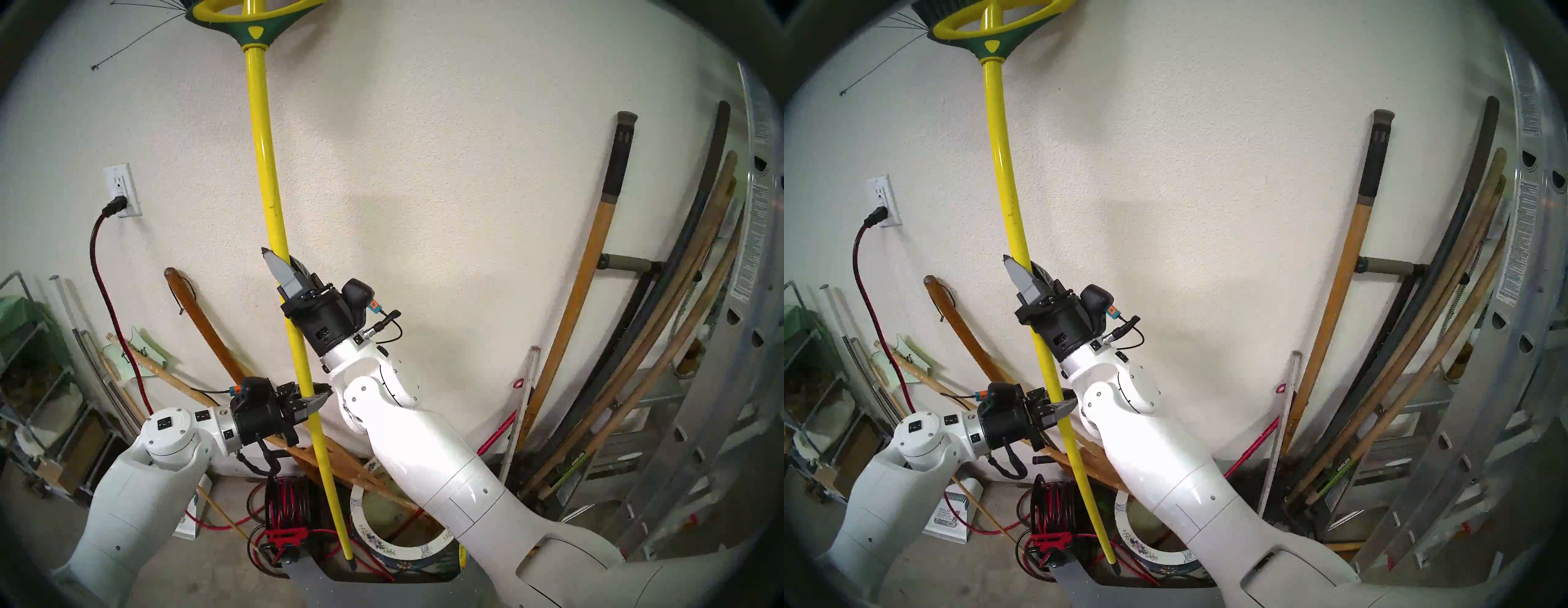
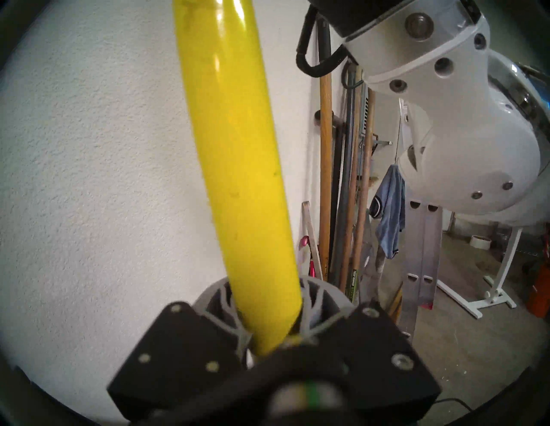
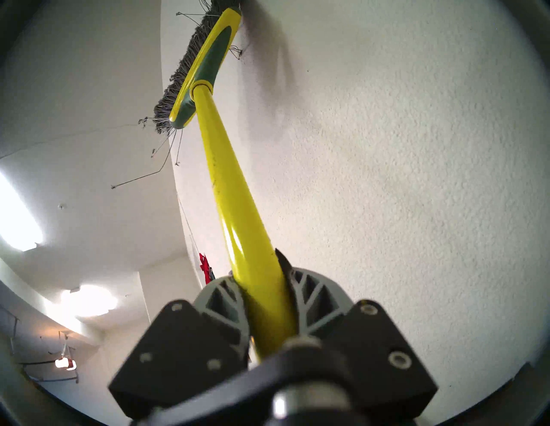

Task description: Take wooden sticks or brooms out of the pot

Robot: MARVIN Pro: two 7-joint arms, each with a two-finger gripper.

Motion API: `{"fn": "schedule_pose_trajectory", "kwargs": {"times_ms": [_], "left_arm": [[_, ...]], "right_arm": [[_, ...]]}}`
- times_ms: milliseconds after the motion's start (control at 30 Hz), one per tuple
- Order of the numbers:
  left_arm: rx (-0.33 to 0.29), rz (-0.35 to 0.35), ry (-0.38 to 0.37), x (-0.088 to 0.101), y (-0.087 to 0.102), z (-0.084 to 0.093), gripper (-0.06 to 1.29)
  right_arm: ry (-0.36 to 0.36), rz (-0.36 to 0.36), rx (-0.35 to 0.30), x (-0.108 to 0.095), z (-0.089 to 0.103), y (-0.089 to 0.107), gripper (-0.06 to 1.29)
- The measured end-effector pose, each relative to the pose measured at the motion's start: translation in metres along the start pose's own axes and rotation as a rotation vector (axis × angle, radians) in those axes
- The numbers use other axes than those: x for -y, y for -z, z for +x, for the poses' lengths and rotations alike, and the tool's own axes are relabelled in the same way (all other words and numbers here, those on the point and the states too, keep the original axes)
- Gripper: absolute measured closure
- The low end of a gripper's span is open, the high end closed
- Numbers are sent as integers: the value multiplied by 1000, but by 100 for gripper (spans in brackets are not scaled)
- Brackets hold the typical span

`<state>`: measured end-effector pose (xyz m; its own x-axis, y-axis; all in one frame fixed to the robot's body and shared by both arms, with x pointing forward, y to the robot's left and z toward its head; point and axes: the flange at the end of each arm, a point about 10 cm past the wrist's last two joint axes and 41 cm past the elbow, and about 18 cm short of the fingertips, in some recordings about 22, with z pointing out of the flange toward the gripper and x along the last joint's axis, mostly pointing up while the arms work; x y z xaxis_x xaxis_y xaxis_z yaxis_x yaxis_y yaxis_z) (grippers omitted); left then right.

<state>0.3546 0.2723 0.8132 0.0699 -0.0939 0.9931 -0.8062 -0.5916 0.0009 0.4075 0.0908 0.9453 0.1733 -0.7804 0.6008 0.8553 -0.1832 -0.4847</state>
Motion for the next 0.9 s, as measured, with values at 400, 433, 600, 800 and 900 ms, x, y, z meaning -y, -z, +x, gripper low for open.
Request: {"fn": "schedule_pose_trajectory", "kwargs": {"times_ms": [400, 433, 600, 800, 900], "left_arm": [[19, 1, -13, 7, 1, -14, 101], [18, -1, -12, 6, 1, -15, 101], [21, -15, 1, 2, -4, -25, 101], [39, -26, 23, -5, -12, -41, 101], [62, -38, 20, -8, -16, -51, 101]], "right_arm": [[-3, -24, -9, -4, -6, 14, 101], [-3, -24, -8, -4, -6, 16, 101], [1, -34, 4, -8, -9, 23, 101], [6, -56, 30, -15, -16, 36, 101], [7, -73, 44, -20, -21, 44, 101]]}}
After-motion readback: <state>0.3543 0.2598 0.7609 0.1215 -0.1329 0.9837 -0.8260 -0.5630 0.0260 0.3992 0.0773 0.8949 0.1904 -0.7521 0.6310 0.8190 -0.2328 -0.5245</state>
